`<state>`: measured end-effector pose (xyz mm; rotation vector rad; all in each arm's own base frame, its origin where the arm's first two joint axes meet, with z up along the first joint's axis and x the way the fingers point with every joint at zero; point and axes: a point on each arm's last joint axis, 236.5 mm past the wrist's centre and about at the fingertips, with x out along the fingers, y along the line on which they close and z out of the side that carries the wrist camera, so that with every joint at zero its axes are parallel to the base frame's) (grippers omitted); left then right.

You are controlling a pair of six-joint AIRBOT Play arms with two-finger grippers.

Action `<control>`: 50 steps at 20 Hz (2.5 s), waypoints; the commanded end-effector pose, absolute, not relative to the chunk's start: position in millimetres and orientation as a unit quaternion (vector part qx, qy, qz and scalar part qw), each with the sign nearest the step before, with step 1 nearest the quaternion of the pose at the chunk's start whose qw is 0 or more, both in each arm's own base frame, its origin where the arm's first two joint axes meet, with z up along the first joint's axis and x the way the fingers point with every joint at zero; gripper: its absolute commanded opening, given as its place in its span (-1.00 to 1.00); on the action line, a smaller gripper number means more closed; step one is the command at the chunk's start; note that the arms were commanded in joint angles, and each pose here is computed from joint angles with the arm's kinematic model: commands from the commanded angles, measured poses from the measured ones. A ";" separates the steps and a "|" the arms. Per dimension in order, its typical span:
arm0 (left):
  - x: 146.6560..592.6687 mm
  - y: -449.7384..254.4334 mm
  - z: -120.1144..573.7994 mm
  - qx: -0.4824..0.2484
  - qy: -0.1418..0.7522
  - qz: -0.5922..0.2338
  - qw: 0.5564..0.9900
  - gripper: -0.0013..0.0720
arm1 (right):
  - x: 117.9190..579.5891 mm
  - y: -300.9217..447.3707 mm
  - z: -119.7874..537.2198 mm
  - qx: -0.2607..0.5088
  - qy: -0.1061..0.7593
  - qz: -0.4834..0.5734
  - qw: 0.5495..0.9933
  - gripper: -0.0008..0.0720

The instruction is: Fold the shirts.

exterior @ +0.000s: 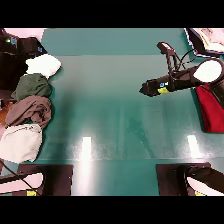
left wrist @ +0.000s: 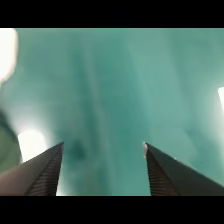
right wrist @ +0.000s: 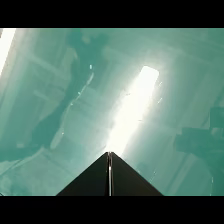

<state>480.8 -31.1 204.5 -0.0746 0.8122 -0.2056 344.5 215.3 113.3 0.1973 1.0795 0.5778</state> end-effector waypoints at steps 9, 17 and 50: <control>591.2 43.0 5.0 0.056 0.454 0.010 0.889 0.66 | 331.2 214.8 107.1 0.086 0.531 0.275 0.797 -0.93; 607.1 80.9 -13.5 0.067 0.436 0.041 0.897 0.66 | 321.1 223.4 109.3 0.101 0.542 0.291 0.782 -0.93; 354.3 -238.3 344.1 -0.033 0.253 -0.532 0.808 -0.90 | 392.1 145.6 348.2 0.111 0.239 0.235 0.936 -0.93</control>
